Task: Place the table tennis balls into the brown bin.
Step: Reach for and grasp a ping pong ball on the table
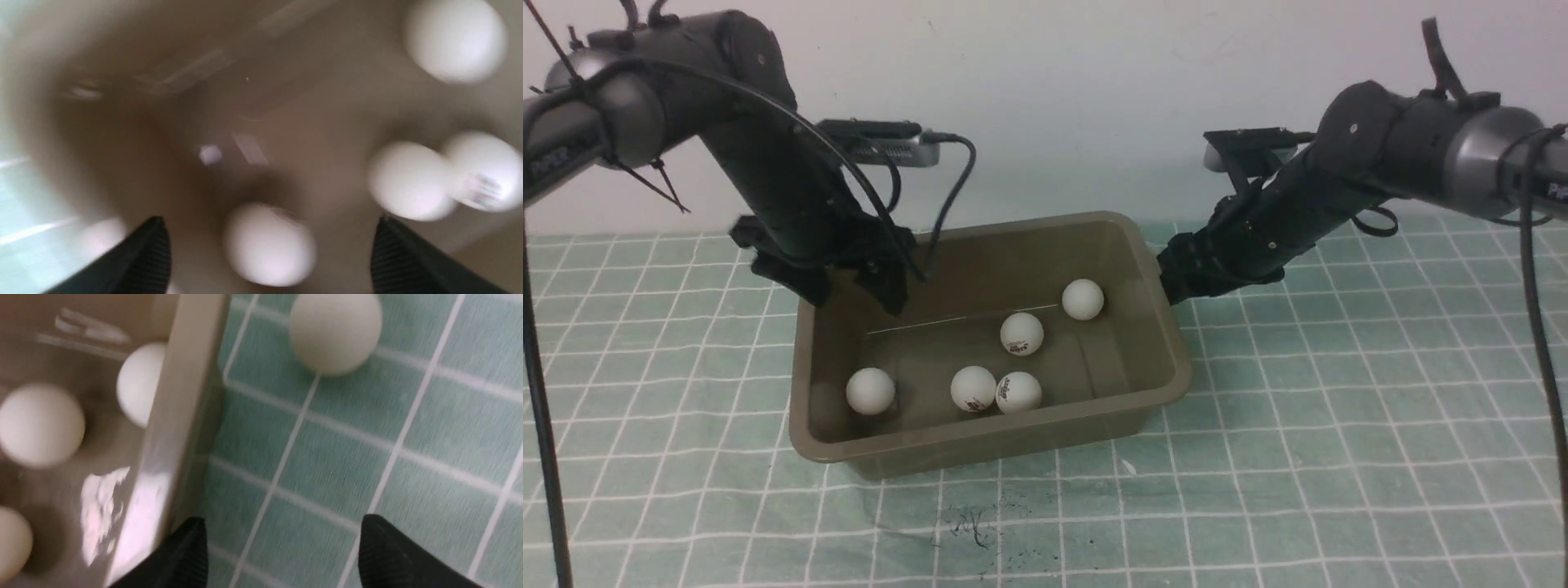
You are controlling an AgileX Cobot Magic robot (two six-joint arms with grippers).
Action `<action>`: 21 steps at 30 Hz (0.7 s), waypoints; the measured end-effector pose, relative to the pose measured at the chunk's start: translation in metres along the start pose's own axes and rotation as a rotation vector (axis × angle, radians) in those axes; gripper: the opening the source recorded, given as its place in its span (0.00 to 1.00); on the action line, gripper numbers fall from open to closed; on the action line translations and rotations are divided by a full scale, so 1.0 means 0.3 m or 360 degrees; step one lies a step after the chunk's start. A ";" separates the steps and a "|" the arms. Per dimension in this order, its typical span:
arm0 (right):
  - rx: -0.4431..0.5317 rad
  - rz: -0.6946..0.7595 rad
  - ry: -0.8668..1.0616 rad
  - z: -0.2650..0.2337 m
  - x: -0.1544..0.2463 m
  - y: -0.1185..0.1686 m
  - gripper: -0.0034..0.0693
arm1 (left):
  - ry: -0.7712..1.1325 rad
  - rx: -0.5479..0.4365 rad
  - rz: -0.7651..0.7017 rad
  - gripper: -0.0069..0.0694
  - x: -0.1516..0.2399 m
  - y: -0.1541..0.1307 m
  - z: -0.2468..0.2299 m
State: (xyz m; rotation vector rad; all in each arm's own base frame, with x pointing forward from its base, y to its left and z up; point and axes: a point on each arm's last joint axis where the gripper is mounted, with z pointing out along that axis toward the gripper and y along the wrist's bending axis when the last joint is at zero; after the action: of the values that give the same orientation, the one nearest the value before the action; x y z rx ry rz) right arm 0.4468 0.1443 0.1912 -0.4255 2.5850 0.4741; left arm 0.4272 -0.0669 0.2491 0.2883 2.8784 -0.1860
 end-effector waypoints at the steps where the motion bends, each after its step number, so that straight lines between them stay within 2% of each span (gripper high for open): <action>1: 0.0006 -0.0002 -0.0018 0.000 -0.003 -0.001 0.68 | -0.0026 -0.0039 -0.0031 0.71 -0.005 0.025 -0.022; 4: 0.0031 -0.0003 -0.0084 0.003 -0.016 -0.007 0.68 | -0.0095 -0.0176 -0.0135 0.37 -0.005 0.146 -0.090; 5: 0.0033 -0.0004 -0.0087 0.003 -0.016 -0.007 0.68 | -0.0095 -0.0181 -0.0142 0.34 -0.003 0.154 -0.091; 6: 0.0038 -0.0004 -0.0107 0.007 -0.022 -0.010 0.68 | -0.0106 -0.0211 -0.0227 0.19 0.008 0.227 -0.109; 8: 0.0041 -0.0008 -0.0125 0.020 -0.036 -0.014 0.68 | -0.0082 -0.0211 -0.0306 0.11 0.025 0.291 -0.109; 12: 0.0040 -0.0019 -0.0166 0.046 -0.073 -0.021 0.68 | 0.0032 -0.0157 -0.0371 0.10 0.055 0.381 -0.058; 16: 0.0033 -0.0022 -0.0238 0.104 -0.139 -0.037 0.68 | 0.0127 -0.0056 -0.0382 0.19 0.063 0.410 0.030; 17: 0.0031 -0.0024 -0.0250 0.103 -0.147 -0.037 0.68 | 0.0130 -0.0056 -0.0380 0.19 0.063 0.411 0.033; 21: 0.0010 -0.0008 -0.0191 0.198 -0.158 -0.061 0.68 | 0.0140 -0.0035 -0.0377 0.29 0.062 0.408 0.047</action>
State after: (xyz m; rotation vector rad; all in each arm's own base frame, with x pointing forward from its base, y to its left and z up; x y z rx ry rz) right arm 0.5167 0.1618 0.1611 -0.3889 2.4689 0.4748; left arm 0.4383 0.0535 0.2185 -0.0509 2.9940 -0.1878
